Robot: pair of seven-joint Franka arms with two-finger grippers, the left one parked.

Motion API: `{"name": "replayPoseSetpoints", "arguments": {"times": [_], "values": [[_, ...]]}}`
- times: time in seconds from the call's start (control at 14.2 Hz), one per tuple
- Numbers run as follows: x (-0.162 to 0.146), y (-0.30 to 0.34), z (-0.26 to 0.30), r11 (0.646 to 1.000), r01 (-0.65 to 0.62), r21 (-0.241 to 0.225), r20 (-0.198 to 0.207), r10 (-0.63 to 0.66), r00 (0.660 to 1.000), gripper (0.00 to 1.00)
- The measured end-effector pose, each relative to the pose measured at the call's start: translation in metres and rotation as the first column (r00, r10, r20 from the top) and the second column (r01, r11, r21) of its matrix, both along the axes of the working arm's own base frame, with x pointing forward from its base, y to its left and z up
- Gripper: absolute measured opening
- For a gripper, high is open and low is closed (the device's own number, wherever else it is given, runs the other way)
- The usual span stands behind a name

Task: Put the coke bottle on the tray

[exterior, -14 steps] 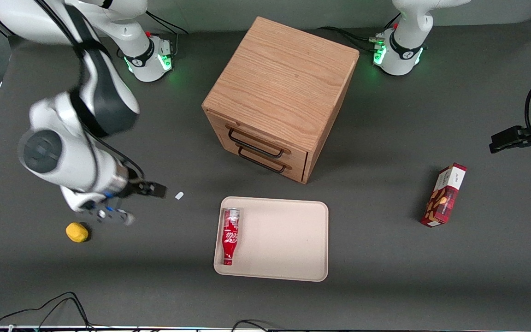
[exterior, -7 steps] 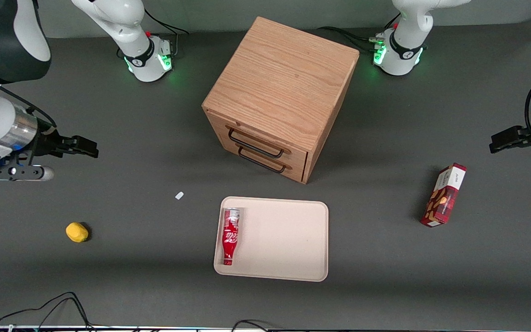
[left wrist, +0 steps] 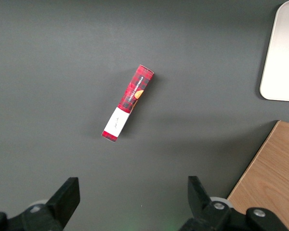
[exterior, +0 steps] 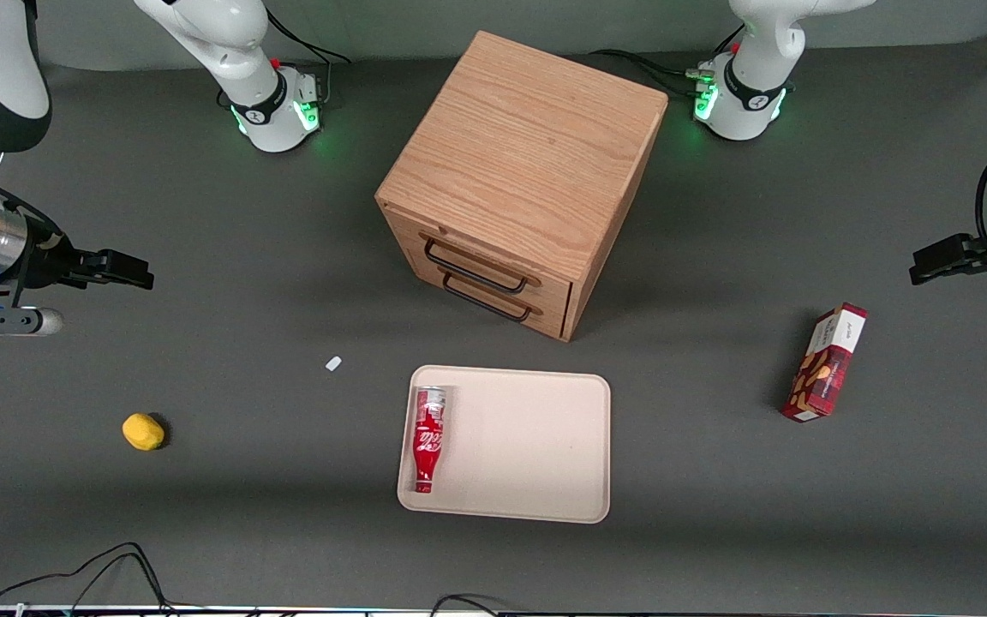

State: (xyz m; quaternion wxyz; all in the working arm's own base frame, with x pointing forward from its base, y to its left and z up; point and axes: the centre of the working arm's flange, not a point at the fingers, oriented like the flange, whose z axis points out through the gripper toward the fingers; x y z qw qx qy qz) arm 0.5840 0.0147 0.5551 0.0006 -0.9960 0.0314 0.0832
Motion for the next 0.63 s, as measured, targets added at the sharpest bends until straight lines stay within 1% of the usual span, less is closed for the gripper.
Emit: {"name": "replayPoseSetpoints", "arguments": {"times": [0.21, 0.28, 0.63], "values": [[0.000, 0.009, 0.006, 1.000, -0.006, -0.025, -0.018, 0.005, 1.000, 1.00], [0.000, 0.016, 0.009, 1.000, -0.012, -0.029, -0.018, 0.012, 1.000, 1.00], [-0.002, 0.038, 0.011, 1.000, -0.029, -0.008, -0.029, 0.028, 0.999, 1.00]]}}
